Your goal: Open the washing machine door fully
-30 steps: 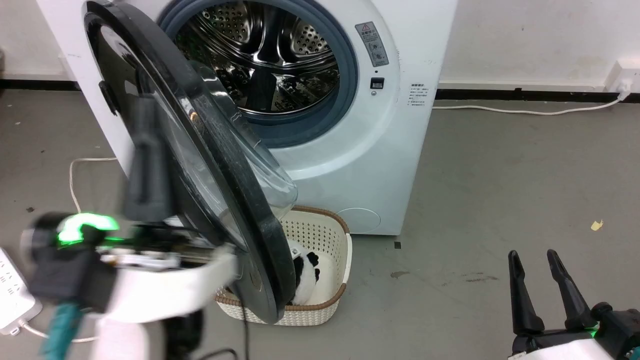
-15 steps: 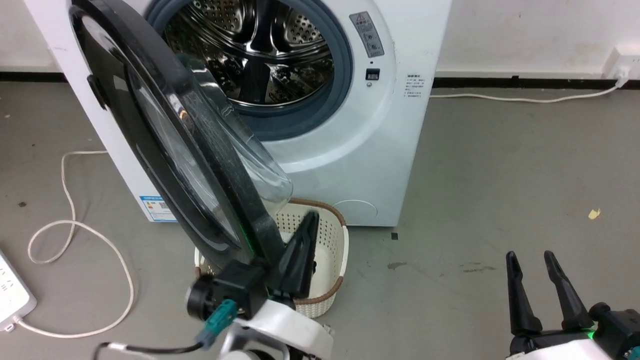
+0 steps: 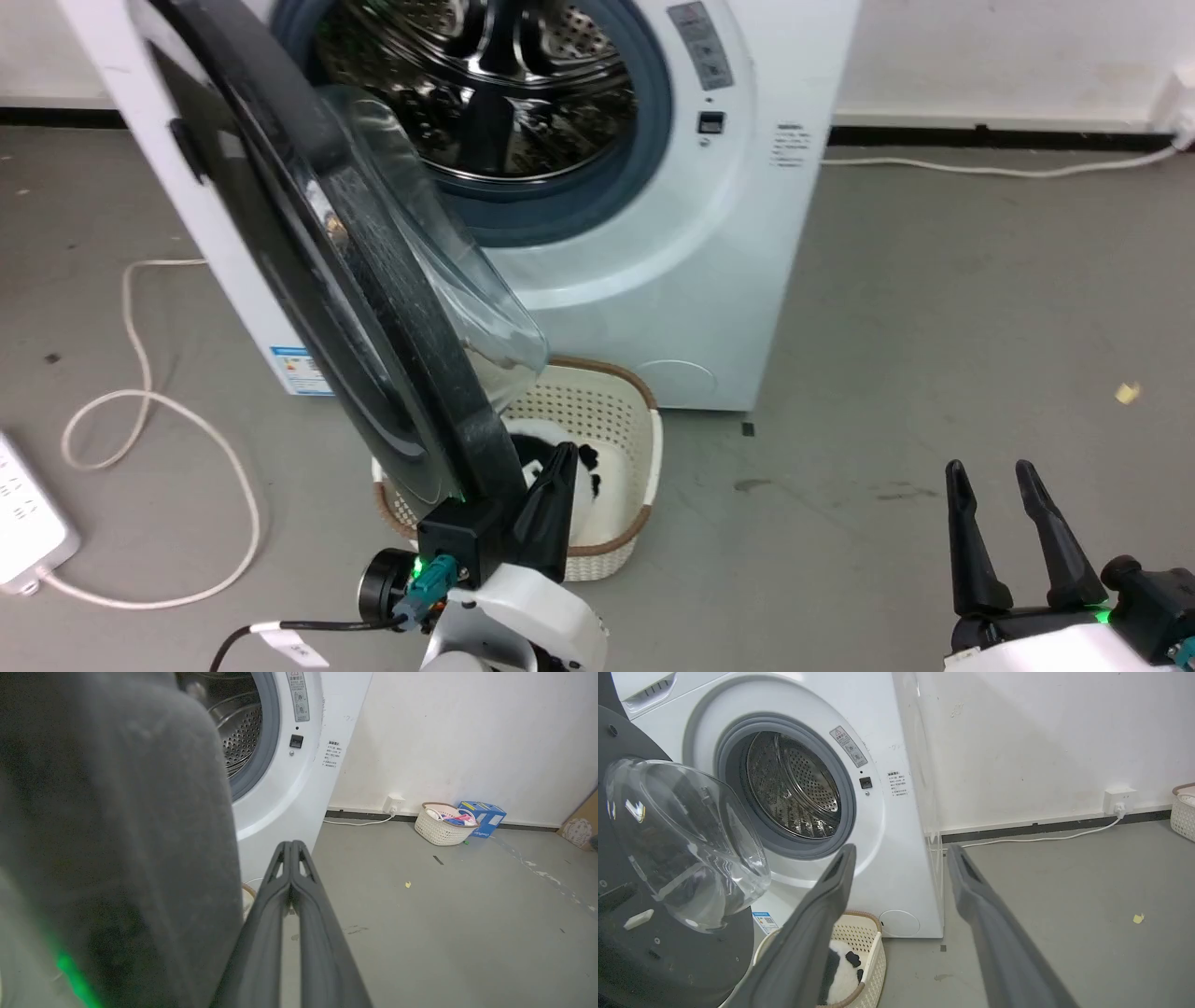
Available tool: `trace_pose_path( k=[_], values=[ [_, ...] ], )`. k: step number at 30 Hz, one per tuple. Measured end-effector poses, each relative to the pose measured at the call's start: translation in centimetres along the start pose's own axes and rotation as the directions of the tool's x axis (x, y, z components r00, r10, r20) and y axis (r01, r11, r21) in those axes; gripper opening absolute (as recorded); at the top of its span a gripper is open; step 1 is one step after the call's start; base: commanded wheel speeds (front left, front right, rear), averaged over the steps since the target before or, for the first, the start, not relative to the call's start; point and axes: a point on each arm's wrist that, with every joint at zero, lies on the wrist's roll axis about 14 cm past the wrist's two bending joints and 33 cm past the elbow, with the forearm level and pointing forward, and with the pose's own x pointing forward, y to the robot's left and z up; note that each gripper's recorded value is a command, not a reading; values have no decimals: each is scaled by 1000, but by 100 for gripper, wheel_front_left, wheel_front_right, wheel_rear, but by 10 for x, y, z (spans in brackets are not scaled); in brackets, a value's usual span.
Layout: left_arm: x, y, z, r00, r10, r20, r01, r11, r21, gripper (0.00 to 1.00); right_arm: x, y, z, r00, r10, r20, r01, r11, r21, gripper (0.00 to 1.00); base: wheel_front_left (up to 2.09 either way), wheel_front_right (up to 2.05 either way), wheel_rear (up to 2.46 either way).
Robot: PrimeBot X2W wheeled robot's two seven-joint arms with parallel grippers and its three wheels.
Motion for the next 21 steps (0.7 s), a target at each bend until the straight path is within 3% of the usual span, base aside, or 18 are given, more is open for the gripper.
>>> trace_pose_path(
  k=[7, 13, 21],
  values=[
    [-19, 19, 4, 998, 64, 17, -64, 998, 4, 0, 8, 20, -1, 998, 61, 3, -61, 998, 20, 100, 0, 0, 0],
    [-57, 50, 12, 983, 181, 40, -181, 983, 8, 0, 19, 57, -7, 986, 169, -8, -169, 984, 52, 100, 0, 0, 0],
    [-106, 112, 32, 913, 397, 97, -399, 917, 10, 0, 32, 112, -20, 946, 322, -34, -319, 944, 85, 100, 0, 0, 0]
  ],
)
